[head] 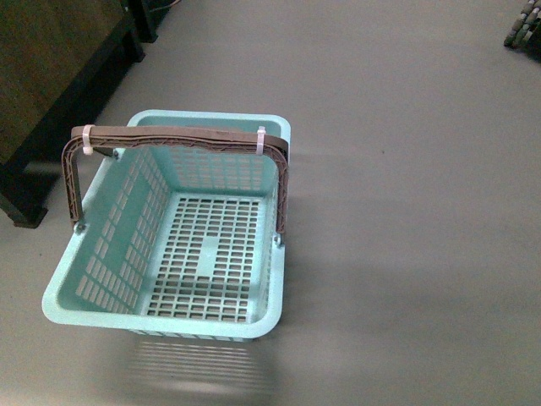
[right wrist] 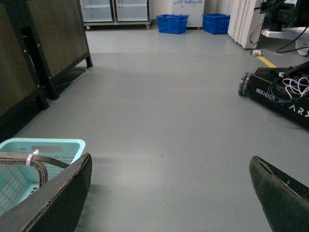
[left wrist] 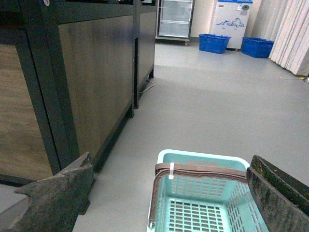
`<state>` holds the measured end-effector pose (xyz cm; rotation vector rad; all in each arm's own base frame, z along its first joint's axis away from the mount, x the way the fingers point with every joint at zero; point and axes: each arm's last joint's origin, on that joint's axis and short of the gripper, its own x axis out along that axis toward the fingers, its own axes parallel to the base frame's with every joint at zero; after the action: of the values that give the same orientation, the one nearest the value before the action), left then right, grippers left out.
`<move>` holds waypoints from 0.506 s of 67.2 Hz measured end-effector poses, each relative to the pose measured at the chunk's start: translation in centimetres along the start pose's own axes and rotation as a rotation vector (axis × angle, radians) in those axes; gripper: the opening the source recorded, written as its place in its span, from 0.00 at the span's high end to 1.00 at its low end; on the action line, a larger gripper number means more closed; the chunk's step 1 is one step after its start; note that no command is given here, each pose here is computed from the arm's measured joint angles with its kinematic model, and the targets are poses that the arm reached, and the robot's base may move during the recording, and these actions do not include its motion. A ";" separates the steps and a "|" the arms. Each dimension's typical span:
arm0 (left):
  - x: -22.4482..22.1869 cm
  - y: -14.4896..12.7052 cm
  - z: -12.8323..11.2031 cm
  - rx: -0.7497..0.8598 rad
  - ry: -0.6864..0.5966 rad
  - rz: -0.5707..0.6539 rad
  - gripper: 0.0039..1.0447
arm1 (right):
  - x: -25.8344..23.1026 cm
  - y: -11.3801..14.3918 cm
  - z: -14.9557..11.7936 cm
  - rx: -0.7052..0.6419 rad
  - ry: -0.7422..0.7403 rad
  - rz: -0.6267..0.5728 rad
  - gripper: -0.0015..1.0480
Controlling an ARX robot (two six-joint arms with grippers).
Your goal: Pick mango and avocado into basket
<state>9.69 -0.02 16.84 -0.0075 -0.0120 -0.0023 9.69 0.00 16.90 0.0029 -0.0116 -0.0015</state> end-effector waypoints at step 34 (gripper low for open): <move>0.0 0.0 0.0 0.000 0.000 0.000 0.08 | 0.0 0.0 0.0 0.000 0.000 0.000 0.08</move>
<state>9.69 -0.02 16.84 -0.0075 -0.0120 -0.0020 9.69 0.00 16.90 0.0029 -0.0116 -0.0015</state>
